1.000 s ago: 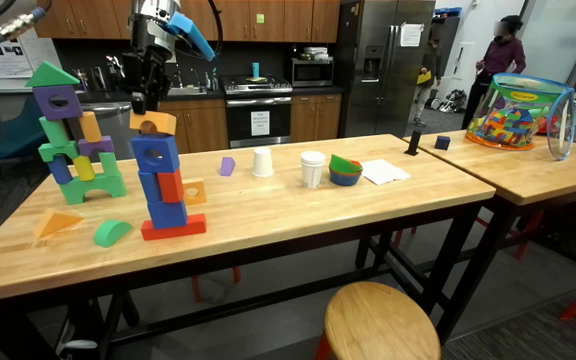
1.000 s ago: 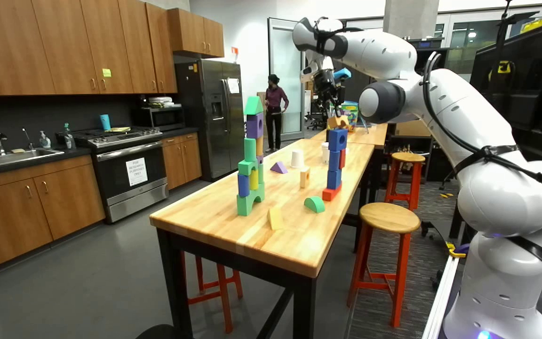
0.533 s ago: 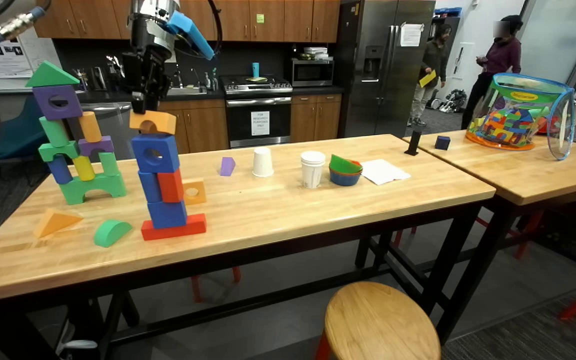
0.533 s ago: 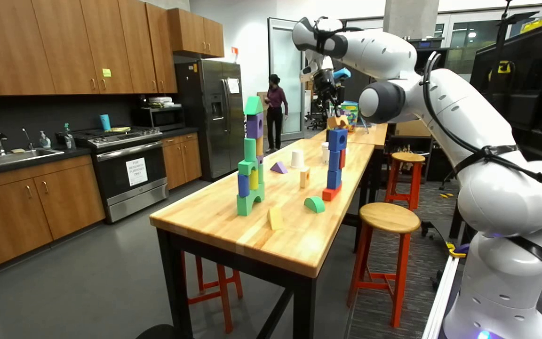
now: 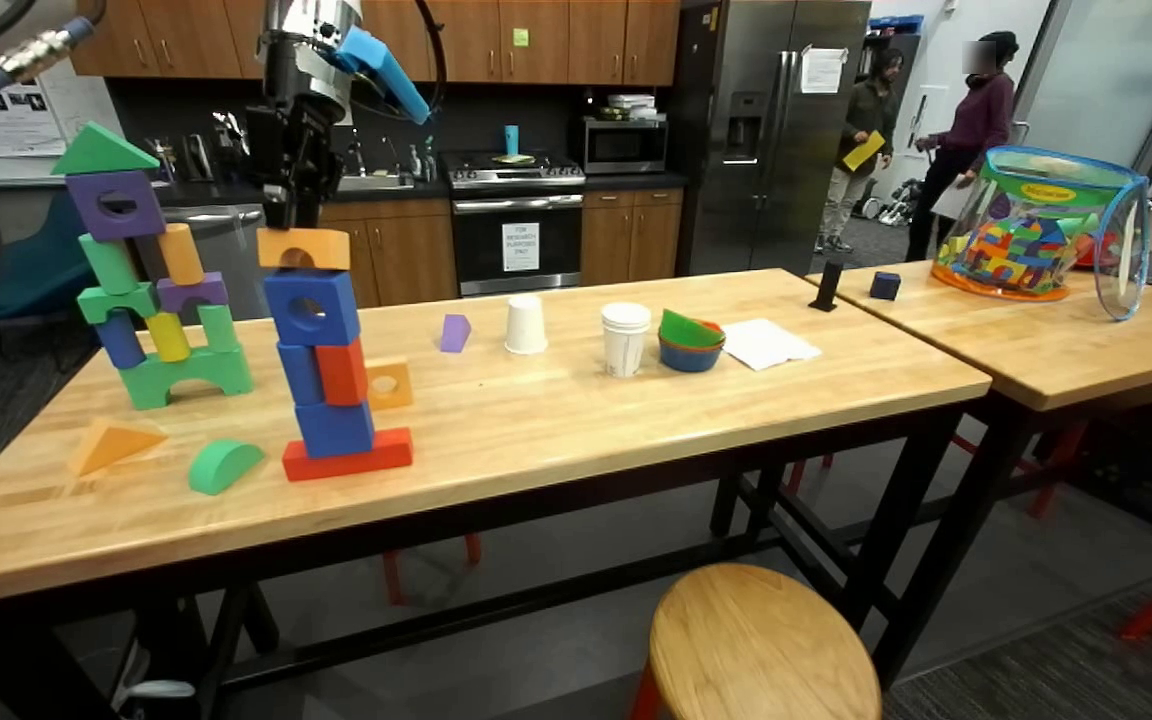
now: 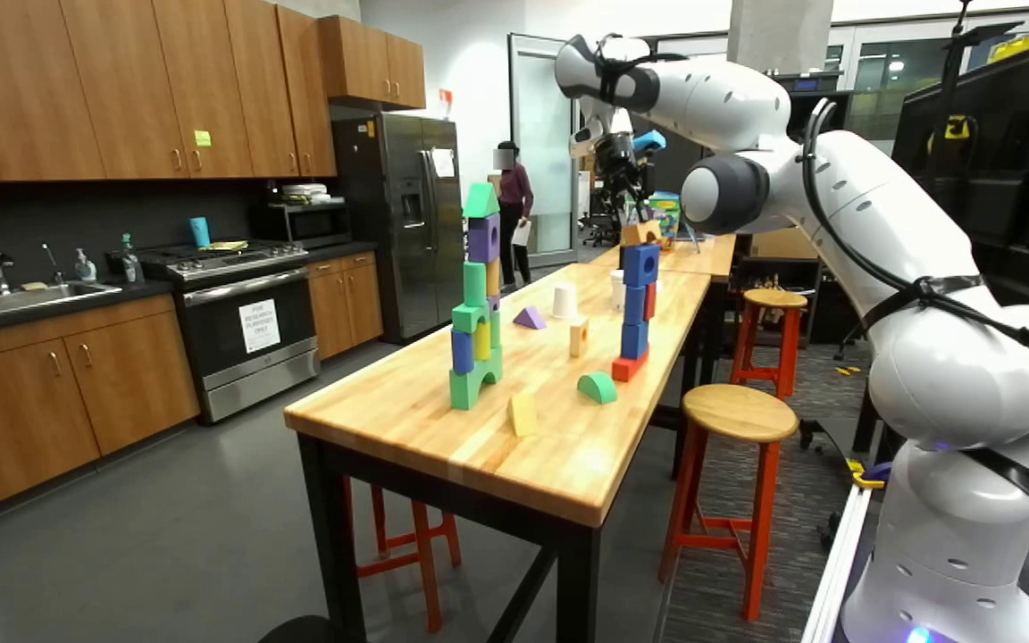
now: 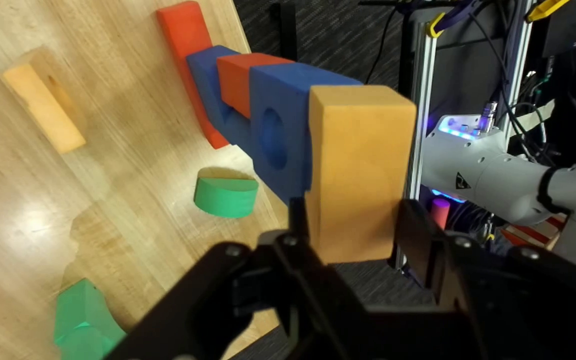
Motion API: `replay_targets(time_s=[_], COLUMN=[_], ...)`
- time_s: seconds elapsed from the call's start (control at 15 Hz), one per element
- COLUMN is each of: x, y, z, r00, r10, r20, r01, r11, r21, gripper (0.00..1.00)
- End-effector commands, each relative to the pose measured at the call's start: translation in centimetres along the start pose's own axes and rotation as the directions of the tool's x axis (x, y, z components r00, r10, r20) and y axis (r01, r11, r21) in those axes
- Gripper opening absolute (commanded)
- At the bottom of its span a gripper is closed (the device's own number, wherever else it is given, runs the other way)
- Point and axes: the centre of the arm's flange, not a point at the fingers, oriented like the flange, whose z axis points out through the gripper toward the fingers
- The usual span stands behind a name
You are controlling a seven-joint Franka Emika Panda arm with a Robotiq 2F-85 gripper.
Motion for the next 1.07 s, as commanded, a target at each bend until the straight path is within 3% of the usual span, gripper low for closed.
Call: replay_targets(time_s=[0.0,0.07,0.13,1.0], x=[-0.02,-0.04,-0.04,-0.05], y=[0.06,0.1,0.1,0.1], z=[0.08,0.12,0.13,0.13], r00=[1.0,1.0,1.0,1.0], r10=[0.0,0.0,0.0,0.0], r20=[-0.001,-0.001,-0.001,-0.001], r01=[0.0,0.0,0.0,0.0], r11=[1.0,1.0,1.0,1.0], r21=[0.002,0.004,0.004,0.004], gripper=[0.57,0.64,0.65,0.65])
